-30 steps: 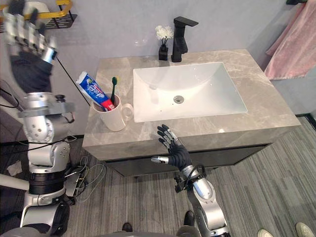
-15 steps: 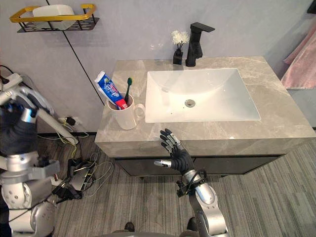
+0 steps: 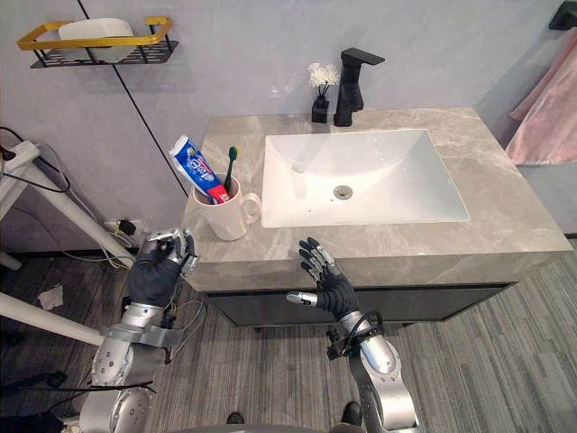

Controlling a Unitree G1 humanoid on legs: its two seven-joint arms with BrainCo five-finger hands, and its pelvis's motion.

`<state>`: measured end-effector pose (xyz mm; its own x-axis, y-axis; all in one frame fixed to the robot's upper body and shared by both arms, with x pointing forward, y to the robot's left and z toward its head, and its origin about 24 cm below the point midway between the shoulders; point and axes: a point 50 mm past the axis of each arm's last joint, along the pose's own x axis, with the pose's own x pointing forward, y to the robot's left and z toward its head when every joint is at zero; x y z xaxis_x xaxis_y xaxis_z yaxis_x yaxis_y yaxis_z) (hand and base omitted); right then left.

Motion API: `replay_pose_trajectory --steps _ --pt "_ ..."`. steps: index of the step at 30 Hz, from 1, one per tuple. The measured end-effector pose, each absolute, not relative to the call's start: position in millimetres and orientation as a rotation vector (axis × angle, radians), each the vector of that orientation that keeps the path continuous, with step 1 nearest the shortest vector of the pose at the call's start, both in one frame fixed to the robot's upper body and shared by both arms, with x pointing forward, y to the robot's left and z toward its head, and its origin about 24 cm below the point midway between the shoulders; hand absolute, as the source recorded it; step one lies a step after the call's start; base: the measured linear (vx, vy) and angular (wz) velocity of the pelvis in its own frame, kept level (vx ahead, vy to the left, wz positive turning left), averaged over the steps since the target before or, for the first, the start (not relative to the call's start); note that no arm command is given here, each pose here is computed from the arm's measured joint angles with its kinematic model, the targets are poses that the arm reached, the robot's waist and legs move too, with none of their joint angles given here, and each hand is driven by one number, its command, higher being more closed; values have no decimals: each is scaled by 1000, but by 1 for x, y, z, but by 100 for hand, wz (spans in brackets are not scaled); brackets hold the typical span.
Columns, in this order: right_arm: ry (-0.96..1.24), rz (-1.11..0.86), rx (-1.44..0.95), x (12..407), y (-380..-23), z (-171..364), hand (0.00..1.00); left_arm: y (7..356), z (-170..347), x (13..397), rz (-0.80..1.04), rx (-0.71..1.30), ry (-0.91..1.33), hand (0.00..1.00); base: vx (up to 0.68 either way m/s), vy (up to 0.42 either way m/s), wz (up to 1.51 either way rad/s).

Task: Organize washtable

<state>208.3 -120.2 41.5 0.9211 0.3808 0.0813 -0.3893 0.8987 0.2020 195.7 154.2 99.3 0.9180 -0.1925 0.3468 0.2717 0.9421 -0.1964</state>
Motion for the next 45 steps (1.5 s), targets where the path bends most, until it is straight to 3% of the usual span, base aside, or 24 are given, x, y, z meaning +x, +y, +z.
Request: replay_pose_trajectory --steps 19,45 --pt "-34 438 230 207 -109 41 0 131 46 198 -349 -190 -68 100 -6 -2 -3" --pt "-34 407 233 208 -114 41 0 143 58 218 -288 -110 -126 100 0 0 0"
